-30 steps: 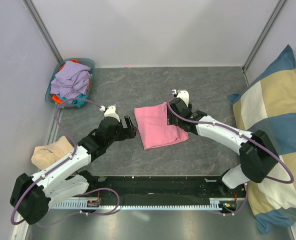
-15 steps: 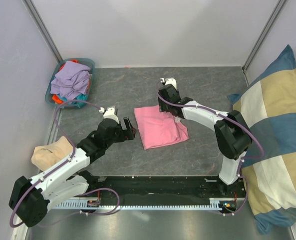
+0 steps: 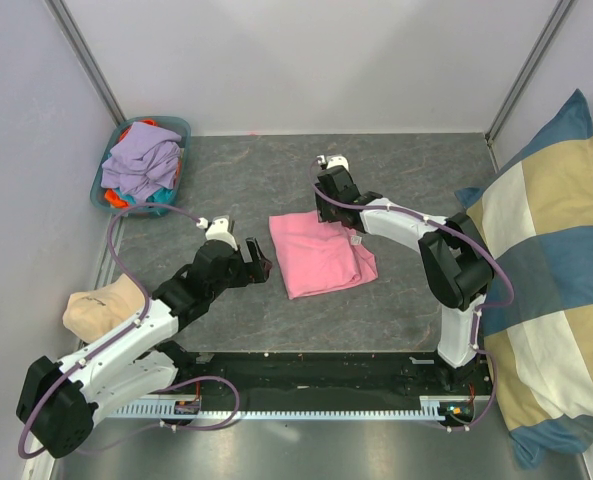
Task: Fold and stack the t-shirts
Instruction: Fold the tshirt
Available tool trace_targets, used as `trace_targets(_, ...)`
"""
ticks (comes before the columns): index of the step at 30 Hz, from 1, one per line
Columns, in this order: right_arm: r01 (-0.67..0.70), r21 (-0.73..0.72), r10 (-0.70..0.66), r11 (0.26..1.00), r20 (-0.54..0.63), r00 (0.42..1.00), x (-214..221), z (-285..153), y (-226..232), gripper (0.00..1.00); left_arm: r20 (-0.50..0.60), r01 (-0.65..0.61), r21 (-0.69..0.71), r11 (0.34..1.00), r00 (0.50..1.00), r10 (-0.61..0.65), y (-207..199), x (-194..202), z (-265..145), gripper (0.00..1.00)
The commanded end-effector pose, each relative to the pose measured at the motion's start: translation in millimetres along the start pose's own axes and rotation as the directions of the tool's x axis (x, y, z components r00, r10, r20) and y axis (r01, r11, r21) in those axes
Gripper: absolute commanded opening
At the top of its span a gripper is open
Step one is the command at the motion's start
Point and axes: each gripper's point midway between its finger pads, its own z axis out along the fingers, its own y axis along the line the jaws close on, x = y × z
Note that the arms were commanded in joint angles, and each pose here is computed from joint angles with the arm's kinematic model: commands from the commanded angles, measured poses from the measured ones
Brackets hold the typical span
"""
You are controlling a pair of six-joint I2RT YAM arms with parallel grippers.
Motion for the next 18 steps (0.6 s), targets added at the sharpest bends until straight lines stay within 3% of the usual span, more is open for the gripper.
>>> trace_targets(1, -0.032, -0.057, 0.034, 0.998, 0.033, 0.999, -12, -3, 10, 0.57, 0.025, -0.003, -0.013, 1.000, 1.000, 0.004, 3, -4, -1, 0.99)
trace_targets(6, -0.045, -0.073, 0.047, 0.996, 0.038, 0.998, -15, -12, 11, 0.61, 0.026, -0.003, -0.012, 1.000, 1.000, 0.003, 2, -5, -1, 0.99)
trace_targets(12, -0.046, -0.084, 0.046, 0.995, 0.005, 0.999, -1, -14, 10, 0.58, 0.023, -0.004, -0.012, 1.000, 1.000, 0.004, 2, -4, 1, 0.99)
trace_targets(13, -0.045, -0.084, 0.045, 0.995, -0.002, 0.999, 2, -14, 10, 0.54, 0.021, -0.004, -0.012, 1.000, 1.000, 0.004, 2, -3, 1, 0.99)
trace_targets(18, -0.051, -0.045, 0.051, 0.998, -0.002, 0.999, 9, -14, 1, 0.10, 0.020, -0.004, -0.011, 1.000, 1.000, 0.004, 1, -4, 2, 0.99)
